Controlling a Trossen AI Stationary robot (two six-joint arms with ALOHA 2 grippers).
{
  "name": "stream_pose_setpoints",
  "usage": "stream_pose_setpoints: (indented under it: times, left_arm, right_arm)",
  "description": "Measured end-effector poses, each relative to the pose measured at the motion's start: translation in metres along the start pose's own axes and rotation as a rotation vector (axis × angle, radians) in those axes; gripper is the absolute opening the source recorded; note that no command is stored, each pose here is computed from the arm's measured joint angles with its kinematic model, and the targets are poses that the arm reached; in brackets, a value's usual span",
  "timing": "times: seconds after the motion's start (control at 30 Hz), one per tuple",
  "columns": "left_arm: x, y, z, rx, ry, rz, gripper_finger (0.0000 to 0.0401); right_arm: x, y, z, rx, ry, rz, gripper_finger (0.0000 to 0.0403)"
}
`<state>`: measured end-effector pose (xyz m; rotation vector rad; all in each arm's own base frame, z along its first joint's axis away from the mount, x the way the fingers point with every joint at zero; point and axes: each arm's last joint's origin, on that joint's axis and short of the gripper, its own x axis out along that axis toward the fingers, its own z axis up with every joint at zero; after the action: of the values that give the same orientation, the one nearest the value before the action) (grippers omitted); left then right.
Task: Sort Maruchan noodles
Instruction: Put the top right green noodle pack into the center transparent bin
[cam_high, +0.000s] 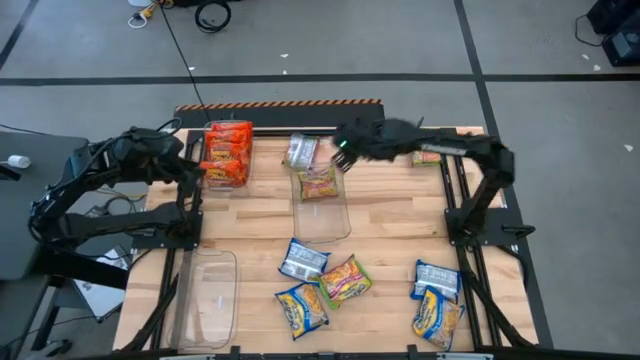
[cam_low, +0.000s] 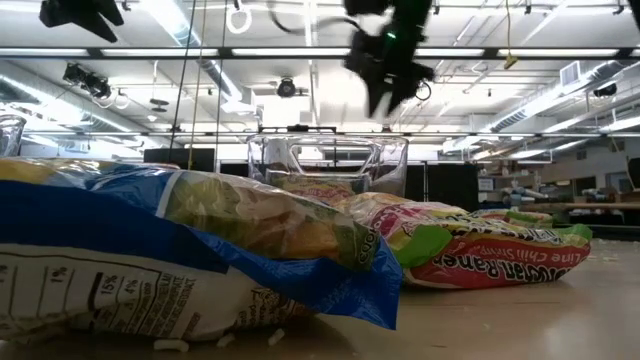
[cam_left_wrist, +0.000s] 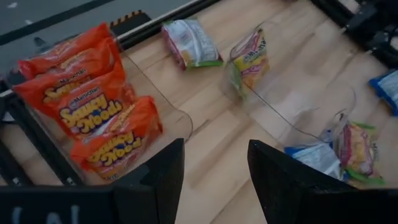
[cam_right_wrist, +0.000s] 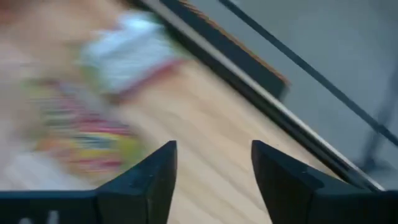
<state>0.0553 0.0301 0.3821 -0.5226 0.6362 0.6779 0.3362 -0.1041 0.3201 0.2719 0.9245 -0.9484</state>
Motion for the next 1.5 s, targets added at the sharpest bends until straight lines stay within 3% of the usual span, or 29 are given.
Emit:
stream_pose_setpoints:
  times: [0.17, 0.4, 0.5, 0.63, 0.8, 0.93, 1.1, 1.27, 1.43, 1.5]
  left_arm:
    - [0.004, 0.001, -0.01, -0.042, -0.027, -0.055, 0.0181]
    - [0.027, -0.009, -0.008, -0.058, -0.155, -0.193, 0.0181]
    - [0.038, -0.017, -0.002, -0.039, -0.163, -0.217, 0.0181]
    - [0.053, -0.024, 0.008, 0.019, -0.117, -0.124, 0.0181]
    - [0.064, -0.033, 0.02, 0.074, -0.081, -0.102, 0.0181]
    - [0.062, -0.036, 0.027, 0.077, -0.091, -0.101, 0.0181]
    - [0.055, -0.036, 0.03, 0.071, -0.119, -0.106, 0.0181]
    - [0.052, -0.036, 0.031, 0.068, -0.131, -0.112, 0.0181]
    - [0.05, -0.035, 0.031, 0.068, -0.135, -0.114, 0.0181]
    - [0.049, -0.035, 0.03, 0.067, -0.14, -0.116, 0.0181]
  right_arm:
    - [0.023, -0.062, -0.022, 0.084, 0.128, -0.186, 0.0244]
    - [0.087, -0.125, -0.068, 0.13, 0.377, -0.384, 0.0234]
    - [0.112, -0.14, -0.079, 0.1, 0.487, -0.424, 0.0229]
    - [0.135, -0.156, -0.08, 0.154, 0.541, -0.448, 0.0227]
    - [0.153, -0.16, -0.084, 0.238, 0.603, -0.373, 0.0225]
    - [0.167, -0.158, -0.087, 0.246, 0.604, -0.384, 0.0214]
    - [0.181, -0.158, -0.088, 0.322, 0.568, -0.416, 0.0177]
    - [0.186, -0.16, -0.091, 0.331, 0.582, -0.443, 0.011]
    - [0.174, -0.164, -0.084, 0.355, 0.526, -0.463, 0.0018]
    - [0.164, -0.166, -0.08, 0.371, 0.492, -0.455, 0.001]
